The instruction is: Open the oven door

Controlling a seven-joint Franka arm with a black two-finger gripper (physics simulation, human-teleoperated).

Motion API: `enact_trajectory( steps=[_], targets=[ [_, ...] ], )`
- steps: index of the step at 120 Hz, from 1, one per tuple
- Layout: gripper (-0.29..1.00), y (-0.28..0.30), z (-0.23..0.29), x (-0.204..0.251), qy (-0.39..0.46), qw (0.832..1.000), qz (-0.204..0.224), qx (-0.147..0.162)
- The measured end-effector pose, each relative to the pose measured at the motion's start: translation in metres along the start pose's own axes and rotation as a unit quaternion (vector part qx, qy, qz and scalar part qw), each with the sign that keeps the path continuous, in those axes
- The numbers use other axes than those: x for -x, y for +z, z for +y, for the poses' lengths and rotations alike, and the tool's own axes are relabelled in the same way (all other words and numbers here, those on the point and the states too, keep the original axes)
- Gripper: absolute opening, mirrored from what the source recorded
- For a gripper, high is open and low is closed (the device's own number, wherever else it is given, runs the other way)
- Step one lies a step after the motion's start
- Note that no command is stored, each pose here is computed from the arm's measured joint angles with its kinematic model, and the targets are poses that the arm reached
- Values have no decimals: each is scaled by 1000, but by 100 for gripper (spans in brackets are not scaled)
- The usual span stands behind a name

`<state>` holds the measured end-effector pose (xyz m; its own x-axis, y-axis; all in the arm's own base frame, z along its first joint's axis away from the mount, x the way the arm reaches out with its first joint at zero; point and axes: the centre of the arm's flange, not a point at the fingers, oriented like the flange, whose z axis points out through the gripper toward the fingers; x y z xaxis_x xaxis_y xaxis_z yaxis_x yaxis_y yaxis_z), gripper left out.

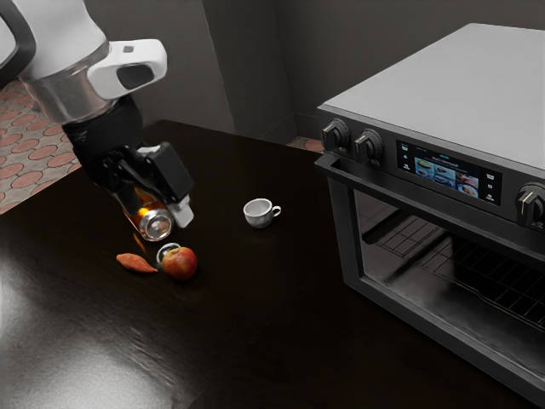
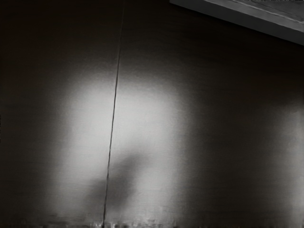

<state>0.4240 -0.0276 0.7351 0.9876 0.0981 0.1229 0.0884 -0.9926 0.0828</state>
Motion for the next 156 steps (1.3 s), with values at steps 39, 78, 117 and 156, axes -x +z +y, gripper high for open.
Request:
enact_trajectory(
  steps=[39, 78, 117, 156],
  targets=[
    [70, -14, 10, 9, -97, 994, 34, 39],
    [70, 13, 113, 7, -189, 961, 86, 184],
    [70, 27, 120, 24, -391, 877, 112, 254],
    [70, 49, 141, 25, -501, 815, 90, 275]
  ],
)
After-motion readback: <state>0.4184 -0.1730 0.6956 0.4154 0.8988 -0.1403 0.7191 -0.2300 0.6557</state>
